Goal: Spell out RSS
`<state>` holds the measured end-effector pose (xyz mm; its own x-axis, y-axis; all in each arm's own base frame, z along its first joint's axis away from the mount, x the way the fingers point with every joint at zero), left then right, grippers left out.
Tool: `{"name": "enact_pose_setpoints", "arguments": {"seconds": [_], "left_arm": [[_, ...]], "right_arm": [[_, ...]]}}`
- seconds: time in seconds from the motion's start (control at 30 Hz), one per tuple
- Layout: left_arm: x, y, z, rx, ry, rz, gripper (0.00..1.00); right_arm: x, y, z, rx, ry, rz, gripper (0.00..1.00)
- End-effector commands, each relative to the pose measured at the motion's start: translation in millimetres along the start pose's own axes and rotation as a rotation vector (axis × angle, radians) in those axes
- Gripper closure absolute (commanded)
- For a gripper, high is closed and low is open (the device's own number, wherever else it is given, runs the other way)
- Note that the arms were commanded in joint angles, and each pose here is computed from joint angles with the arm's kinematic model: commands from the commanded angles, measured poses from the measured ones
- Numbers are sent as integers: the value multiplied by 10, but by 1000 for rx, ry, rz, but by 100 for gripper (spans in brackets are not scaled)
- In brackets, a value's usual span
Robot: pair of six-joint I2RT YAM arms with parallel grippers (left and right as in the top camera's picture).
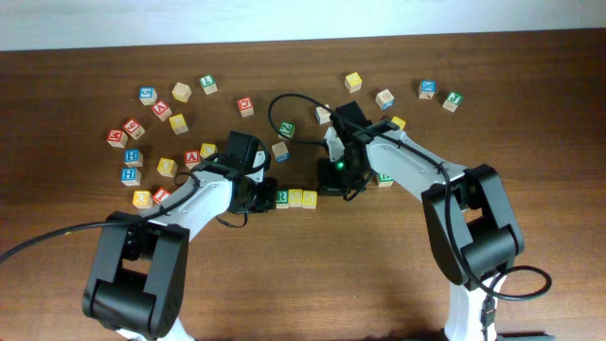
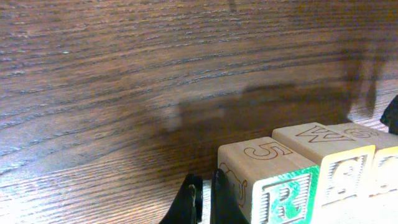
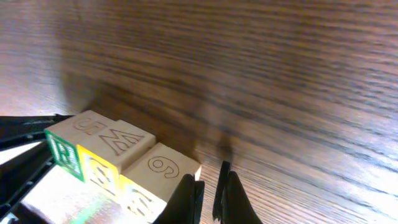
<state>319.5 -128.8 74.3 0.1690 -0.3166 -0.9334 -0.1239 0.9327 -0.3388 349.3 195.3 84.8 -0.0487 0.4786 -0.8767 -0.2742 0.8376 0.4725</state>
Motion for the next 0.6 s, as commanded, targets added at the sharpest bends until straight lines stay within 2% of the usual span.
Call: {"name": "enact_pose_setpoints", "arguments": {"seconds": [0.0, 0.3, 0.57], "left_arm": [[58, 28, -24, -14, 18, 13, 100], [58, 38, -38, -17, 26, 19, 100], [58, 44, -36, -17, 23, 26, 100]], "right_arm": [[66, 35, -26, 15, 15, 31, 96], [45, -38, -2, 23, -1, -4, 96], [0, -187, -146, 87, 76, -86, 96]]}}
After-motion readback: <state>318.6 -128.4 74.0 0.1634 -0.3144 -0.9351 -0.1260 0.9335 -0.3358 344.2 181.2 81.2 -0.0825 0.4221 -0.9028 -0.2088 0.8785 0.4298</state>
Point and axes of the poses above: each gripper's point midway between its finger pads, its own x axis out along the fingers, its own y axis along the line the jaws close on, z = x × y, the point moved 8 cm from there along -x, back along the fingers, and after that the axes turned 12 degrees about -x, right-handed, at the moved point
